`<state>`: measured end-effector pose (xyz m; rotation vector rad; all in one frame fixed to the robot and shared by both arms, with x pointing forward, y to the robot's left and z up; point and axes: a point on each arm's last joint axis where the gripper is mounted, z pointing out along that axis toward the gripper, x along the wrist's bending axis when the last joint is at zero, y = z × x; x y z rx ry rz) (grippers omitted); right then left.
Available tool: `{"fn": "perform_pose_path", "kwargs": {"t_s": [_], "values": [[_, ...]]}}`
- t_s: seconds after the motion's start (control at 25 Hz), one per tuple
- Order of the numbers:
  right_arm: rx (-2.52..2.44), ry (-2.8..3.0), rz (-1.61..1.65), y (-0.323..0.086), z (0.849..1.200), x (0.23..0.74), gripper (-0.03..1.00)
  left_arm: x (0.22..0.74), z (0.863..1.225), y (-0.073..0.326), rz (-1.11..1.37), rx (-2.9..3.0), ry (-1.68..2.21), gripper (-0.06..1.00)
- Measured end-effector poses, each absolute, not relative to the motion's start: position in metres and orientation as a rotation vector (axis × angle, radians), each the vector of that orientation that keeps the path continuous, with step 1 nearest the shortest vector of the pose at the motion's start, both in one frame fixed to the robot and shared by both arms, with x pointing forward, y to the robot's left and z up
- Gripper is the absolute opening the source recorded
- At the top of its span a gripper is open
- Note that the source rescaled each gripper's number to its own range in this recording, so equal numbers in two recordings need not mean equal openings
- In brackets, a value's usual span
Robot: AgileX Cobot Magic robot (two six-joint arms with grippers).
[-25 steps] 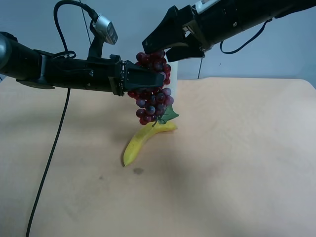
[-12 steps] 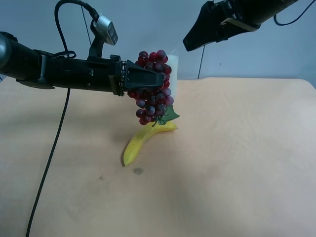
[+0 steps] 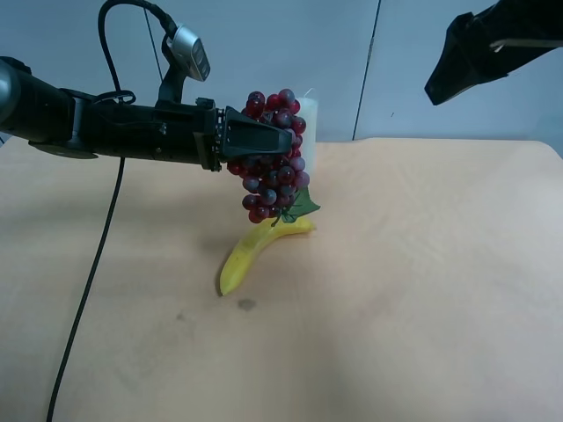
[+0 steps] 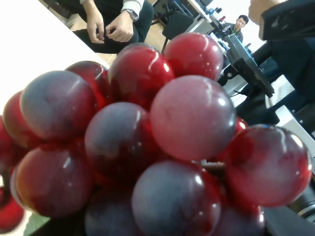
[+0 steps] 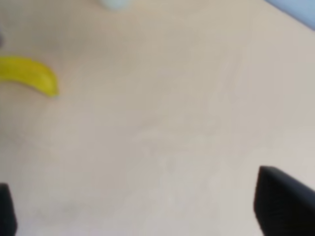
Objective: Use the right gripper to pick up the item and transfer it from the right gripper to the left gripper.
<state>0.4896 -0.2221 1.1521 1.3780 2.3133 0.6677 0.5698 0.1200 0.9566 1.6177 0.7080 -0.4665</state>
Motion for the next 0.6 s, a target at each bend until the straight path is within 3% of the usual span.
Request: {"fn": "perform_pose_path", "kwargs": {"t_s": [0.24,0.6], "values": [[1.393,2.292,0.682,-0.231,1.160,0.458,0.90,0.570,0.957,0.120,-0.466,1.618,0.708,0.02],[1.392,2.227,0.746,-0.253,1.137,0.383,0.90,0.570,0.957,0.120,-0.474,1.615,0.717,0.02]]}}
